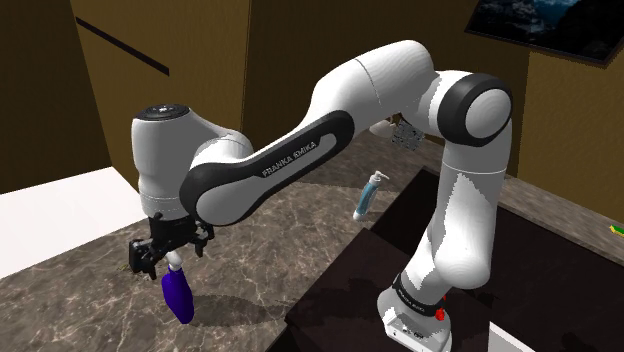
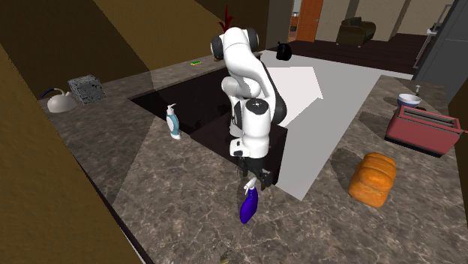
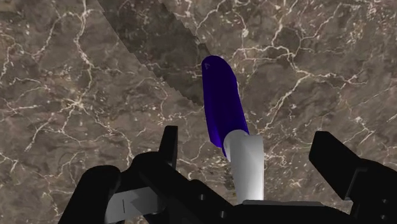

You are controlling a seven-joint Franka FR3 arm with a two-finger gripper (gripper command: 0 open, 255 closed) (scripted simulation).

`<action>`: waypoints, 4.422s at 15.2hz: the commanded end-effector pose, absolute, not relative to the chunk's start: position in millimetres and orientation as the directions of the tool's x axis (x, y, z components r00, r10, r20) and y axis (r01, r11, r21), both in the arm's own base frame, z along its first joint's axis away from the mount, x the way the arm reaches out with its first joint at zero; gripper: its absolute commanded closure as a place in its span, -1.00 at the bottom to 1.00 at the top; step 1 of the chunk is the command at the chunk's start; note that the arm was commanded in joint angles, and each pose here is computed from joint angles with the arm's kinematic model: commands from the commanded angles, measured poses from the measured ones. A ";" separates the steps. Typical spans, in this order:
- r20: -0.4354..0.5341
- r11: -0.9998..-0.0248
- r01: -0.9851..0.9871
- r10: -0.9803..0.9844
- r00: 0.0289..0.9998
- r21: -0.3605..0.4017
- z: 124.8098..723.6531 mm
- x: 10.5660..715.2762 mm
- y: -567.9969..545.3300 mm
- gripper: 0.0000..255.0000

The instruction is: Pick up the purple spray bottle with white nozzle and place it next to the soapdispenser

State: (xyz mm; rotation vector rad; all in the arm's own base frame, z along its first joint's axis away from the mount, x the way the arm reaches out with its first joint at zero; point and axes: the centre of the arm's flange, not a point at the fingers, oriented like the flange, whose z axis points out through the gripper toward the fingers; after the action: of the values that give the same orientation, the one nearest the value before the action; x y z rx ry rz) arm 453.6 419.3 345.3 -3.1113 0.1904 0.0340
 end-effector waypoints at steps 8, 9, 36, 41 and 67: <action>-0.023 -0.992 -0.122 -0.122 0.992 -0.023 343.7 454.0 419.3 1.00; -0.023 -0.992 -0.122 -0.122 0.992 -0.023 343.7 454.1 419.3 1.00; -0.023 -0.992 -0.122 -0.122 0.992 -0.023 449.3 454.1 419.3 1.00; -0.023 -0.992 -0.122 -0.122 0.992 -0.023 475.7 454.1 419.3 1.00; -0.023 -0.992 -0.122 -0.122 0.992 -0.023 613.0 454.1 419.3 1.00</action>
State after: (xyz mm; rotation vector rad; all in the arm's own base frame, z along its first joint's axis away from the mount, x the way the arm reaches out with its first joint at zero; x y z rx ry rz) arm 454.0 419.6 607.3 -3.1109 0.1900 0.0329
